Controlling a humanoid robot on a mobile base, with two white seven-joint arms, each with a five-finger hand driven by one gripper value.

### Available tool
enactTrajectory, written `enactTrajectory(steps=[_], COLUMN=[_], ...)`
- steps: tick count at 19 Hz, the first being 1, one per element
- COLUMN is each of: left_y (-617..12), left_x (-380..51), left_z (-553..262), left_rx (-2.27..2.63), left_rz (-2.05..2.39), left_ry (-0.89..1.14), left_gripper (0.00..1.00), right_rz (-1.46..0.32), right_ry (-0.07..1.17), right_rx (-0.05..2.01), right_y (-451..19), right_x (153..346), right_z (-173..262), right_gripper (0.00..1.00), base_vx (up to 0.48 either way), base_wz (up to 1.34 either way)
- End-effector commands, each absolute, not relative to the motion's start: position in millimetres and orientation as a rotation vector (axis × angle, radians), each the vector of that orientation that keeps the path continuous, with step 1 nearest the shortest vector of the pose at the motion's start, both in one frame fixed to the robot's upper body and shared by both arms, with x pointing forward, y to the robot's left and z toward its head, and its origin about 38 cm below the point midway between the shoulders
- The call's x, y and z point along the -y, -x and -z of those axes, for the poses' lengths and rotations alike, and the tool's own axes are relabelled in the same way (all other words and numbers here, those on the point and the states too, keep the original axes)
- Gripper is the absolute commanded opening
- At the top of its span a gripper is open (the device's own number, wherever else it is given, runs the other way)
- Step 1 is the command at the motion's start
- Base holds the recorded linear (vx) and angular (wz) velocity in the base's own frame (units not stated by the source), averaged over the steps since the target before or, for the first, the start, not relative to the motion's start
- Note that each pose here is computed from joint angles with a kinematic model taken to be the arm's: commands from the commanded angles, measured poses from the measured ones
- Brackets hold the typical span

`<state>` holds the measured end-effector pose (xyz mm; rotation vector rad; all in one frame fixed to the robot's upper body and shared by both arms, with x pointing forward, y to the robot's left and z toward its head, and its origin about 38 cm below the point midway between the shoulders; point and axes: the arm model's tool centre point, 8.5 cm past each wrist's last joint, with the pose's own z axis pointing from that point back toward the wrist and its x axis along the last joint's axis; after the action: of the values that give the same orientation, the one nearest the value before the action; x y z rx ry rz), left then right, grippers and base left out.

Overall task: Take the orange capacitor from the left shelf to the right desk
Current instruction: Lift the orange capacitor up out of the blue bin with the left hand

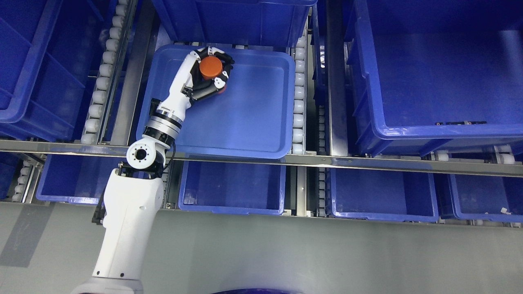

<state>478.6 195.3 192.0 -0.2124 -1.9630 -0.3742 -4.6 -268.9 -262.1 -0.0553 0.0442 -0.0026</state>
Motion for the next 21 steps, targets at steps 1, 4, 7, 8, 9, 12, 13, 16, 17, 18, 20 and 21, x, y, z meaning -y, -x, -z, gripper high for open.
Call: enactTrajectory(steps=[1,4,7,8,9,12,13,16,17,18,20,21], left_y=[-467.2,-458.8,-450.3,-448.5,-447.0,-436.9,-434.7,-428.0,-426.1,-425.6,-425.5,-425.6], left_x=[-199.9,-179.6,-163.1,-163.5,-163.1,-163.7,-164.4,-167.8,-169.3,-170.6,-178.7,-181.3], left_z=[-256.9,-262.8,-262.1,-260.3,-262.1,-261.9,-261.8,-260.9,-260.6,-259.2,-256.8,-256.6], left_rx=[2.166,2.279,2.29,2.29,2.299,2.304,2.302,2.293,2.293,2.29,2.286,2.286], left_rz=[0.281,0.18,0.083,0.066,0.074,0.076,0.076,0.072,0.082,0.101,0.104,0.099], left_ry=[0.245,0.24,0.227,0.202,0.19,0.195,0.196,0.194,0.196,0.2,0.188,0.181], left_gripper=[0.02,0.02,0.02,0.02,0.02,0.02,0.02,0.02,0.02,0.02,0.02,0.02], right_rz=[0.011,0.011,0.011,0.011,0.011,0.011,0.011,0.011,0.011,0.011,0.011,0.011], right_ry=[0.072,0.072,0.072,0.072,0.072,0.072,0.072,0.072,0.072,0.072,0.072,0.072], right_rx=[-0.008,-0.008,-0.008,-0.008,-0.008,-0.008,-0.008,-0.008,-0.01,-0.008,-0.008,-0.007], right_y=[-8.1,-8.1,-8.1,-8.1,-8.1,-8.1,-8.1,-8.1,-7.2,-7.3,-8.1,-8.3], right_x=[280.3,280.3,280.3,280.3,280.3,280.3,280.3,280.3,280.3,280.3,280.3,280.3], right_z=[261.7,261.7,261.7,261.7,261.7,261.7,261.7,261.7,261.7,261.7,261.7,261.7], right_gripper=[1.0,1.0,1.0,1.0,1.0,1.0,1.0,1.0,1.0,1.0,1.0,1.0], base_vx=[0.0,0.0,0.0,0.0,0.0,0.0,0.0,0.0,0.0,0.0,0.0,0.0], base_wz=[0.0,0.0,0.0,0.0,0.0,0.0,0.0,0.0,0.0,0.0,0.0,0.0])
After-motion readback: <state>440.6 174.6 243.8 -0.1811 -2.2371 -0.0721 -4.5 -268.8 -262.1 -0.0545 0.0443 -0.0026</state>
